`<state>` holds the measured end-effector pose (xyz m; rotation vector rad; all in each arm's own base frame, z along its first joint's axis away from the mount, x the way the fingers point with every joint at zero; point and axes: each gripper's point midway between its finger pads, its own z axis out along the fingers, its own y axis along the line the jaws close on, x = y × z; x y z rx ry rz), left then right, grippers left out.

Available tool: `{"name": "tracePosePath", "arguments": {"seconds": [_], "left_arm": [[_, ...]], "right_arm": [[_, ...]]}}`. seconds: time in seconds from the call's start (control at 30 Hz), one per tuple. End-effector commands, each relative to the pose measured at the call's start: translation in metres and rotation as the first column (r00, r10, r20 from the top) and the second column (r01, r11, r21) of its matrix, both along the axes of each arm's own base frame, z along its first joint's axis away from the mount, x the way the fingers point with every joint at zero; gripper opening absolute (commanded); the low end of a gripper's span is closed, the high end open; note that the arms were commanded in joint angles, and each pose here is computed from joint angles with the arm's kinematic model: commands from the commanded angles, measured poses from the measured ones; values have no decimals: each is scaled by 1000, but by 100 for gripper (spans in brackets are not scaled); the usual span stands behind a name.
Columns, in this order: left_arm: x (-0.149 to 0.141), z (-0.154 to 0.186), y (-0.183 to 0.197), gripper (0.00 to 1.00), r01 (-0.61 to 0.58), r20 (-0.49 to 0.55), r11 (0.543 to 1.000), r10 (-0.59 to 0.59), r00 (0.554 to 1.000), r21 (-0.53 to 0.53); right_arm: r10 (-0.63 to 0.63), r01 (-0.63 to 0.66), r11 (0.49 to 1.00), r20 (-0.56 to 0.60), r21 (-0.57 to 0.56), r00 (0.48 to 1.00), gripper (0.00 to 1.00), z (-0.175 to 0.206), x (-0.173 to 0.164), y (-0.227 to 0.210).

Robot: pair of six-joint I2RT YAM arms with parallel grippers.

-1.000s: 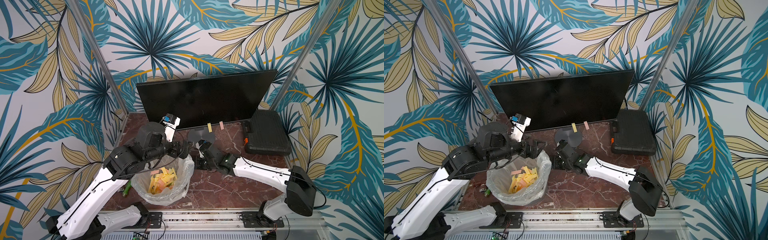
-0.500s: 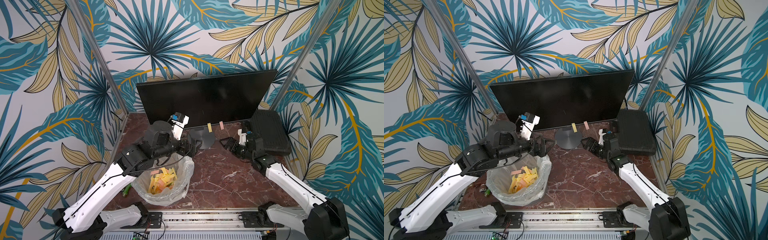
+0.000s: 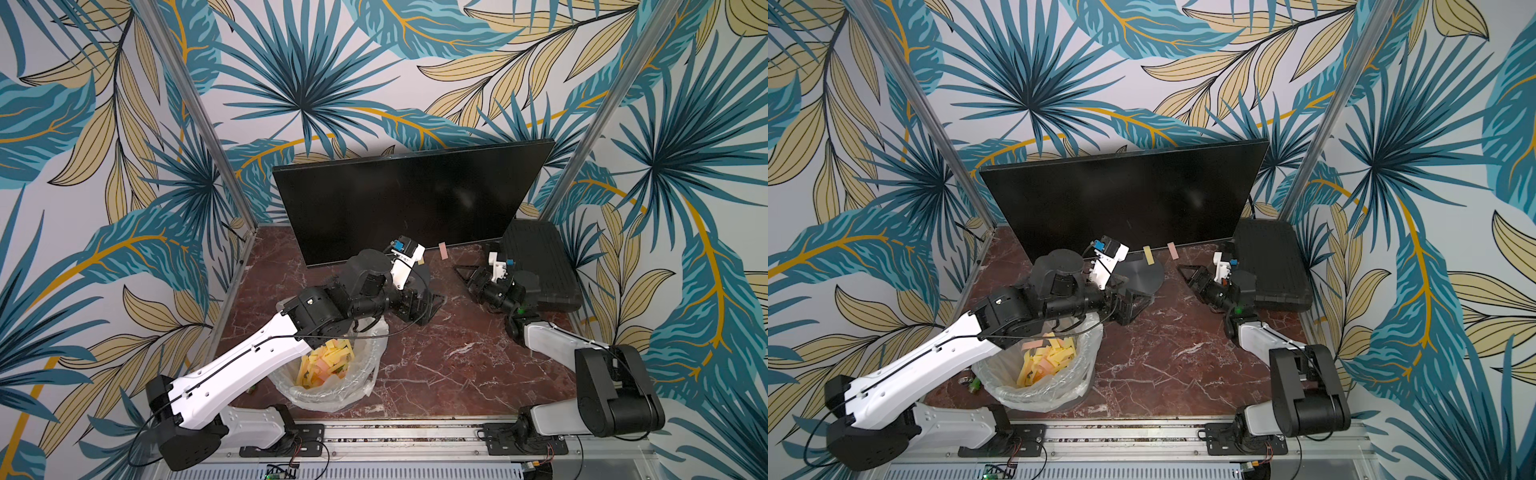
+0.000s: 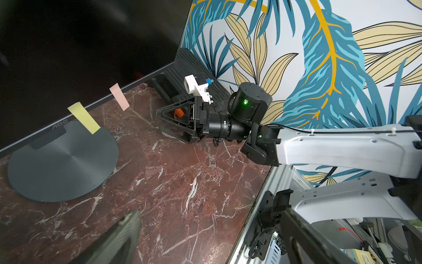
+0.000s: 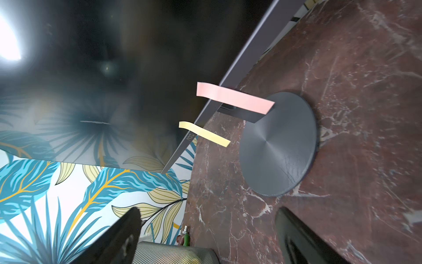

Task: Remove the sticky note from the monitor
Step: Tear off the sticky note from the monitor.

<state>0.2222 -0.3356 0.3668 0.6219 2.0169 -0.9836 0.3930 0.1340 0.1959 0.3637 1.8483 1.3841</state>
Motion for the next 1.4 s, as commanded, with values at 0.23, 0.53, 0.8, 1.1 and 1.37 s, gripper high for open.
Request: {"name": "tracePosePath", "arguments": {"seconds": [0.23, 0.53, 0.8, 1.1, 1.37], "left_arm": [[-1, 14, -4, 100, 11, 35, 999, -10, 999, -48], [0, 14, -5, 100, 10, 29, 999, -9, 1000, -46], [2, 11, -7, 100, 6, 22, 1000, -5, 1000, -24], [4, 12, -10, 100, 14, 18, 1000, -13, 1000, -13], [3, 11, -10, 100, 14, 14, 1000, -14, 1000, -11]], "right_arm": [[25, -33, 999, 178, 43, 984, 92, -1, 23, 3], [-4, -11, 997, 208, 72, 978, 91, -16, 50, 1], [-21, 7, 998, 216, 69, 976, 91, -23, 74, 3], [1, -18, 997, 231, 73, 973, 91, -24, 88, 13], [32, -52, 996, 252, 73, 967, 89, -16, 90, 18]]}}
